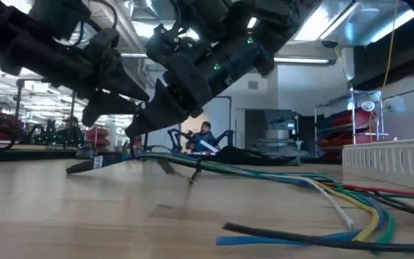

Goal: Ziptie cables
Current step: Wrap the zip tie on the cables

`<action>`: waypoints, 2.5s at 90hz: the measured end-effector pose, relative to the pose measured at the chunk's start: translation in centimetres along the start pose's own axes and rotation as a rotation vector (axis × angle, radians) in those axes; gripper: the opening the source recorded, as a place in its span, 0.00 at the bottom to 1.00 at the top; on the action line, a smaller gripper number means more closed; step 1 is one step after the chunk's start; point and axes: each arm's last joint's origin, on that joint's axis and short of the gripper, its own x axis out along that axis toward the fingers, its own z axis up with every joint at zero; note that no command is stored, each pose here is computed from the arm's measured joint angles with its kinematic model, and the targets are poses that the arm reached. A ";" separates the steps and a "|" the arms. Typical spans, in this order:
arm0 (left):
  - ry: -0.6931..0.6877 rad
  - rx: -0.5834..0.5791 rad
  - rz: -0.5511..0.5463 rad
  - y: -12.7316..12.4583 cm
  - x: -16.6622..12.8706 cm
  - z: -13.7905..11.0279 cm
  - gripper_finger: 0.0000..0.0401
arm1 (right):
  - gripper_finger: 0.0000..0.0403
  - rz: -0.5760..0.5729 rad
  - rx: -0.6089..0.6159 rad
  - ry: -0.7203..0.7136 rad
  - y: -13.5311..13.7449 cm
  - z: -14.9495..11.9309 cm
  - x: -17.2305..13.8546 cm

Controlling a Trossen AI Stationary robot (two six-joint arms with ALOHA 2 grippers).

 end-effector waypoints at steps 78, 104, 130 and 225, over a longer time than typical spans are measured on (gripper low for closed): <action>0.001 0.011 -0.131 0.1 2.1 0.4 0.28 | 0.00 0.000 0.024 0.007 0.0 -0.1 0.0; -0.011 -0.010 -0.135 0.7 2.3 1.1 0.28 | 0.00 0.000 0.028 0.007 0.0 -0.1 0.0; 0.015 0.002 -0.158 0.8 2.3 1.1 0.28 | 0.00 0.009 0.028 0.007 0.0 -0.1 0.0; 0.004 0.935 0.216 -4.6 0.2 2.5 0.00 | 0.00 0.062 0.125 0.032 0.2 -0.9 0.9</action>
